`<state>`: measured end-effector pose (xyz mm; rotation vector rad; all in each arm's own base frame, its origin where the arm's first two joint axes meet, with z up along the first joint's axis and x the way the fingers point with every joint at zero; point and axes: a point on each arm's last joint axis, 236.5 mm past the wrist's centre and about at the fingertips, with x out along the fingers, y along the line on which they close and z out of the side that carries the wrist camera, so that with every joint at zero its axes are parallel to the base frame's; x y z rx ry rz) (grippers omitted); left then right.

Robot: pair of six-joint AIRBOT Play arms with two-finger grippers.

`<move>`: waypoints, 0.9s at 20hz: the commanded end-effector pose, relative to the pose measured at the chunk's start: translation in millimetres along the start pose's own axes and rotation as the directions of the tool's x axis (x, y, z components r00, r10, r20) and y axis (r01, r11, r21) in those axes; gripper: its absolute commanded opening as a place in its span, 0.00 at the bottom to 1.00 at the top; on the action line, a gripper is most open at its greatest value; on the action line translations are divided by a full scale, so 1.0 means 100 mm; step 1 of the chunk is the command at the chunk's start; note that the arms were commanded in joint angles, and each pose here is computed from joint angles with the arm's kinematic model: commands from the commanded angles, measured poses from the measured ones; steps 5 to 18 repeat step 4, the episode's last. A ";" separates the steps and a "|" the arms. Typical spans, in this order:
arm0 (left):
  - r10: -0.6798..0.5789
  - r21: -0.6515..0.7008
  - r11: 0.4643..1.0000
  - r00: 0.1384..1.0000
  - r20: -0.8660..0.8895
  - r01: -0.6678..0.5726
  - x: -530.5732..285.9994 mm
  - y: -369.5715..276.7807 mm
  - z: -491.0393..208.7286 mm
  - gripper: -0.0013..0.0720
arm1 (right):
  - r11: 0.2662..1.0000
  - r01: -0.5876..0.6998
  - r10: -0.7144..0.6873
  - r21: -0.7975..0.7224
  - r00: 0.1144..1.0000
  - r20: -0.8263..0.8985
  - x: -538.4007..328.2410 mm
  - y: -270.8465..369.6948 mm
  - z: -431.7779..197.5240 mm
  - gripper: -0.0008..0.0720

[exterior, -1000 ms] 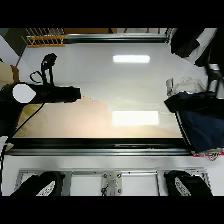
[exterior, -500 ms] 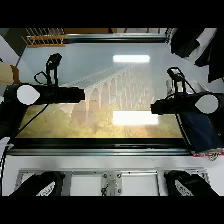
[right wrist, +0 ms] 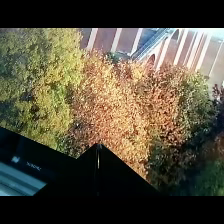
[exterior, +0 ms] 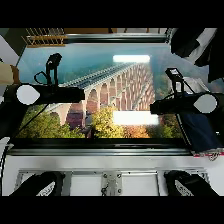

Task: Fold the clothes and pants, and hang the long-sleeved shirts on hangers.

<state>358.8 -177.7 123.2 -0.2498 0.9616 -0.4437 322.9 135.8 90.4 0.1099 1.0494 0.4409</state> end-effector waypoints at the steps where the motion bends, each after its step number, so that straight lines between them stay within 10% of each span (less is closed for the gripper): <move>1: 0.001 0.001 1.000 1.000 0.001 -0.001 0.00 0.00 0.00 0.03 | 1.000 -0.001 0.001 -0.001 1.000 0.000 0.00 0.00 0.00 0.04; 18: 0.001 0.001 1.000 1.000 0.001 -0.001 0.00 0.00 0.00 0.03 | 1.000 -0.001 0.001 -0.001 1.000 0.000 0.00 0.00 0.00 0.04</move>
